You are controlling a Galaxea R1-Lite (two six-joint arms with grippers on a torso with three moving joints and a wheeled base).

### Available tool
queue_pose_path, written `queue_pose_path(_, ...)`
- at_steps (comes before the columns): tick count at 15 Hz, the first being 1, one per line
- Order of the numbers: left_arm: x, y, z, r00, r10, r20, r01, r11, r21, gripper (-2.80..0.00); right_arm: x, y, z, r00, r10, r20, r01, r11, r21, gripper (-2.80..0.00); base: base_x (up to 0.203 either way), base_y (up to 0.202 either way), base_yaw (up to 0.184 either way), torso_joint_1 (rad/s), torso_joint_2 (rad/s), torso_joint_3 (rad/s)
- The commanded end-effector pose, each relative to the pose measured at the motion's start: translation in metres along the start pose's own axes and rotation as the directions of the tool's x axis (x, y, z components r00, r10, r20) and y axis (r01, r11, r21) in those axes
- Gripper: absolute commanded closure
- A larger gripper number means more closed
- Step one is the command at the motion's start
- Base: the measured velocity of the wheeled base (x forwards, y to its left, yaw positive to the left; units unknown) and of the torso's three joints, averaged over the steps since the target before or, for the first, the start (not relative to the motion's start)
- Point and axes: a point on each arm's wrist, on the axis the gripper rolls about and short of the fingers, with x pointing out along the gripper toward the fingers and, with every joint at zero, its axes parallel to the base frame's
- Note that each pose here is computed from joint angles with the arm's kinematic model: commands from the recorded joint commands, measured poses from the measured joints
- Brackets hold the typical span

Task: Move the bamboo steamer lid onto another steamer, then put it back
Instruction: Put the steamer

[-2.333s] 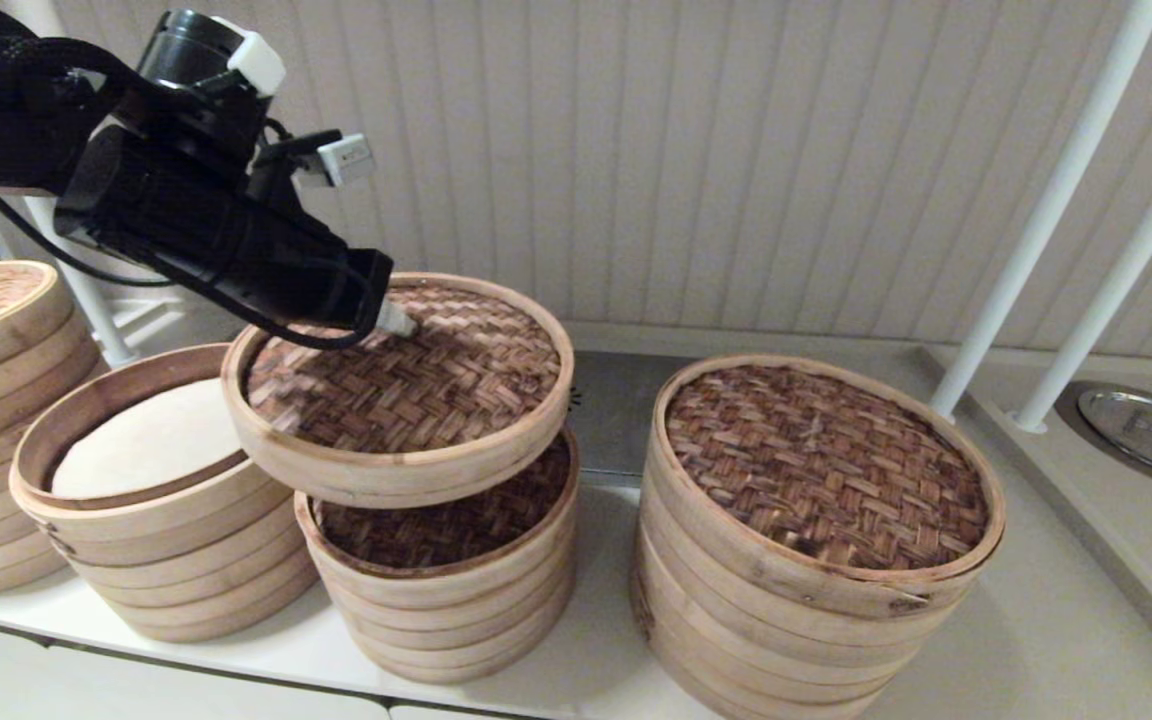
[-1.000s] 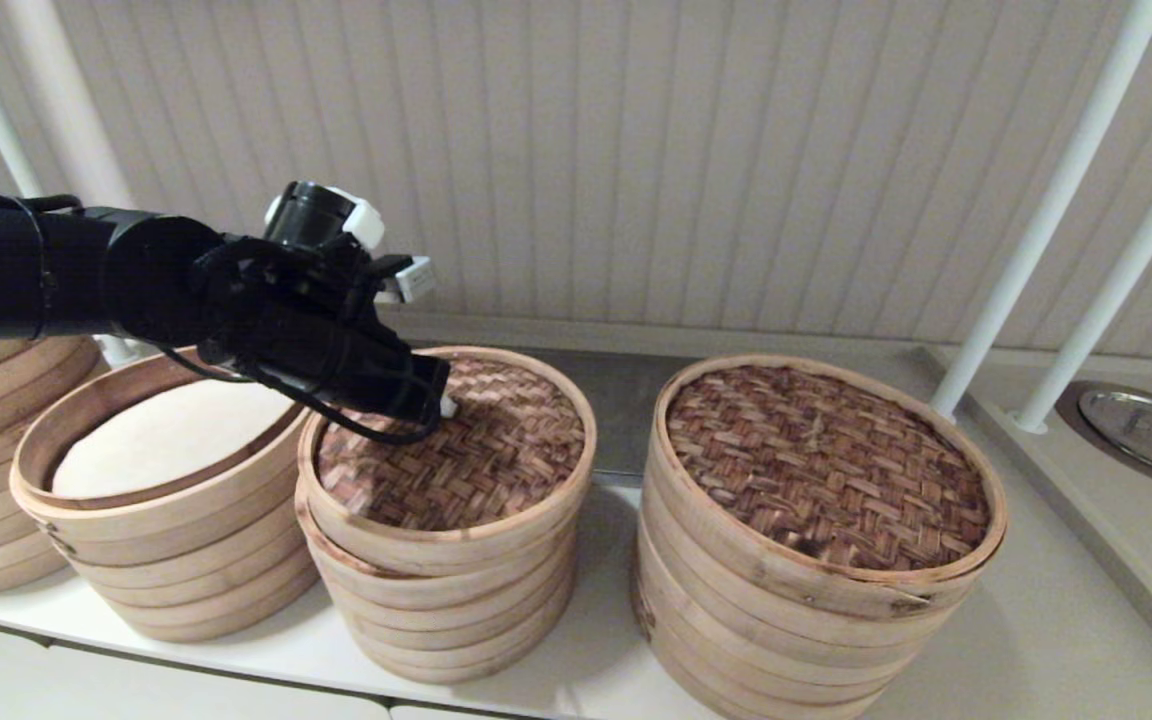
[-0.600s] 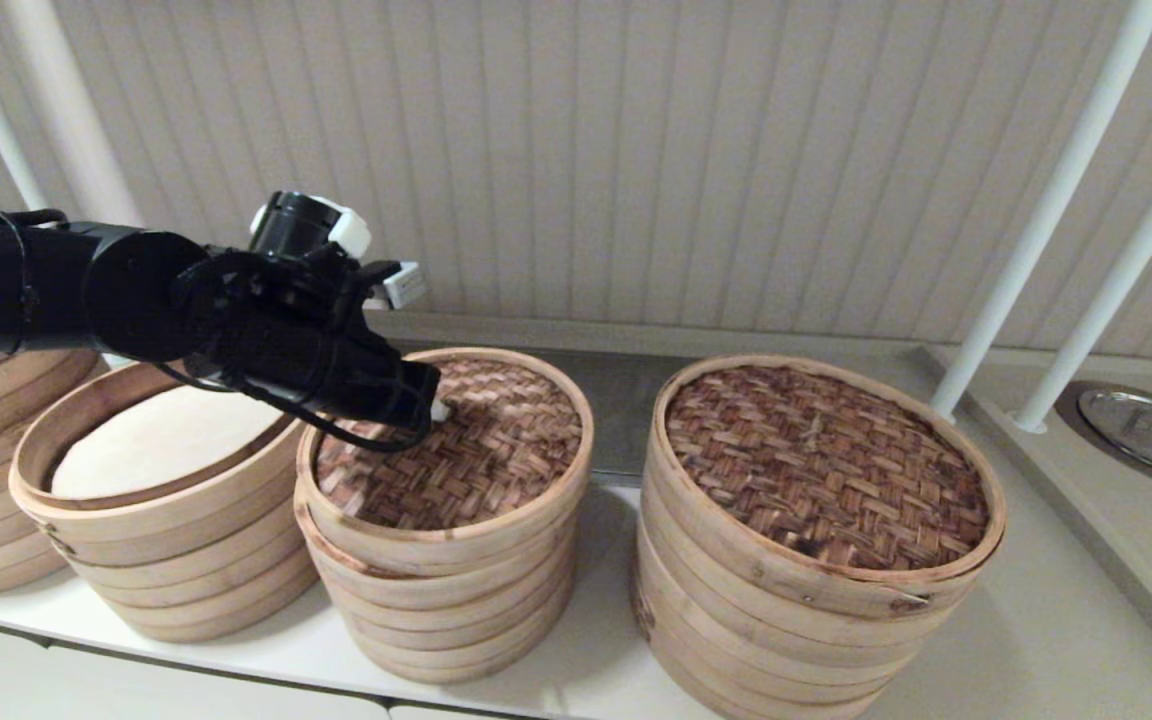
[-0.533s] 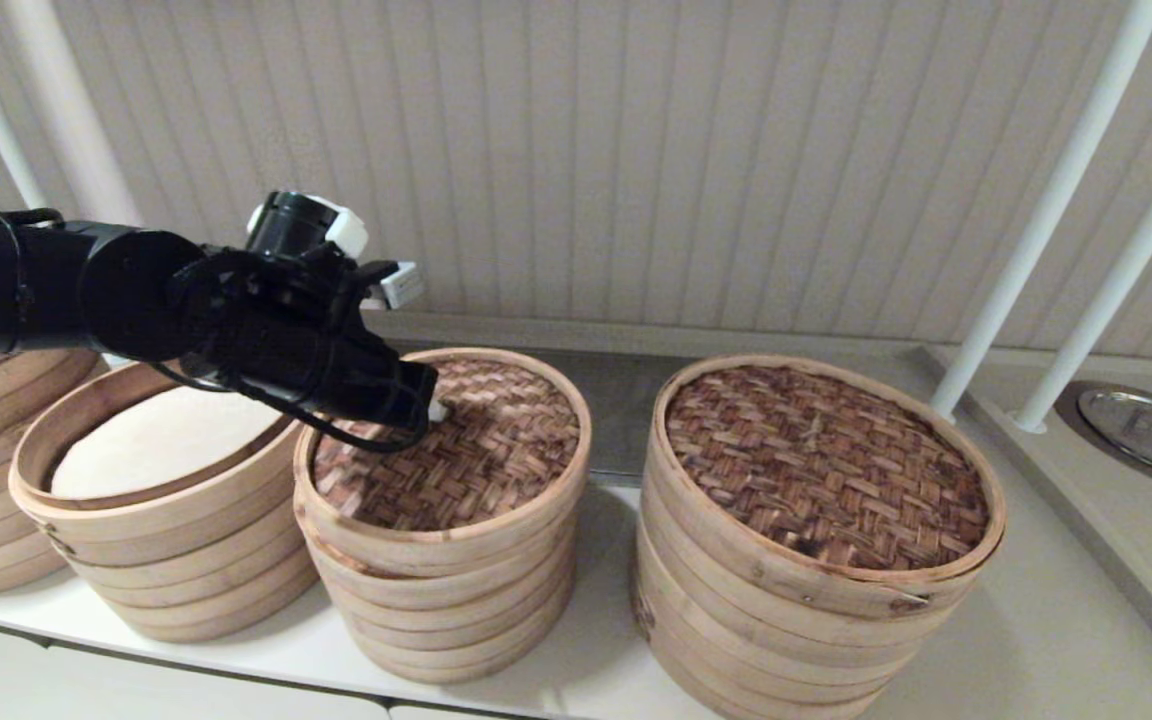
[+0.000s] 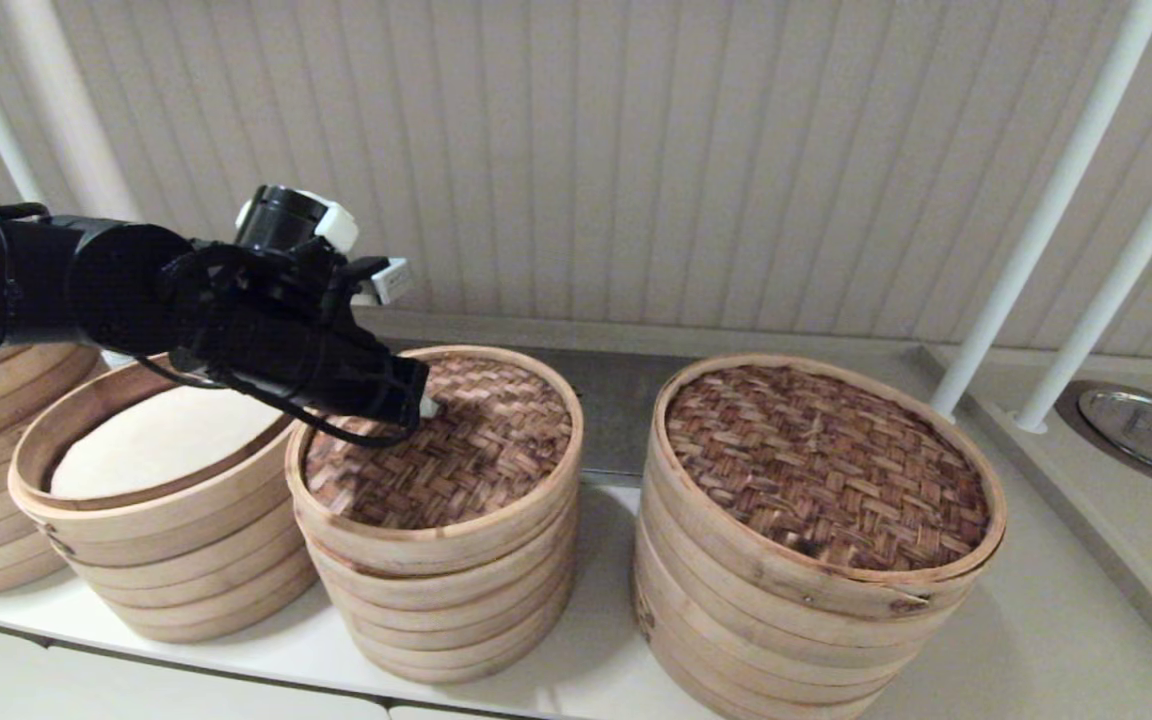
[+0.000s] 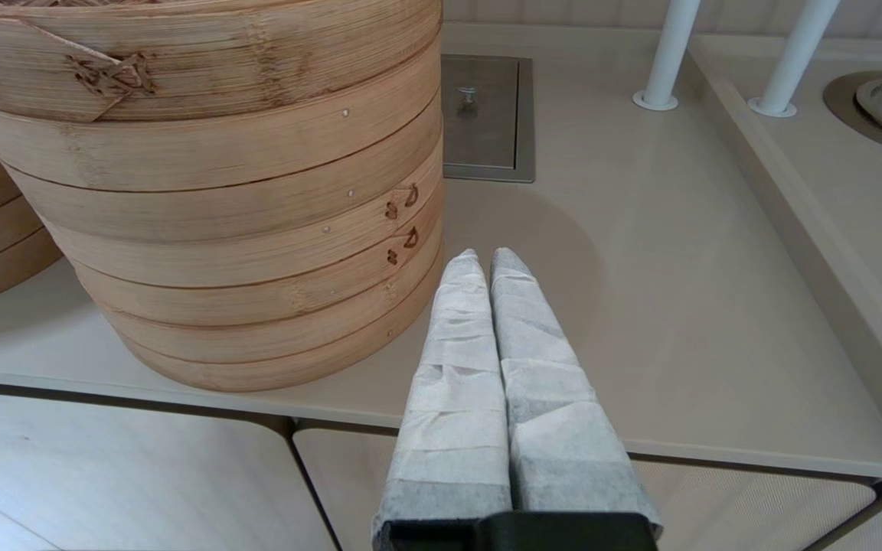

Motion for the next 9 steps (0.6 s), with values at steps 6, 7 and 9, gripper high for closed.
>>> queue_pose_path(6,0.0032,0.0005,-0.0005,1.000,0.004,-0.008,-0.004,1.000,0.001,0.00,0.0000,0.0000,-0.0001,1.000,0.000,0.000,0.000,1.000,0.000,0.00,0.000,0.000,0.000,0.000,0.00,0.000)
queue_pose_path(7,0.0038,0.0006,-0.0006,1.000,0.004,-0.009,-0.004,1.000,0.001,0.00,0.0000,0.0000,-0.0001,1.000,0.001,0.000,-0.001,1.000,0.001,0.00,0.000,0.000,0.000,0.000,0.00,0.000)
queue_pose_path(9,0.0026,0.0002,-0.0020,1.000,-0.005,-0.011,0.005,1.000,0.002,0.00,0.0000,0.0000,-0.0001,1.000,0.001,0.000,-0.001,1.000,-0.001,0.00,0.000,0.000,0.000,0.000,0.00,0.000)
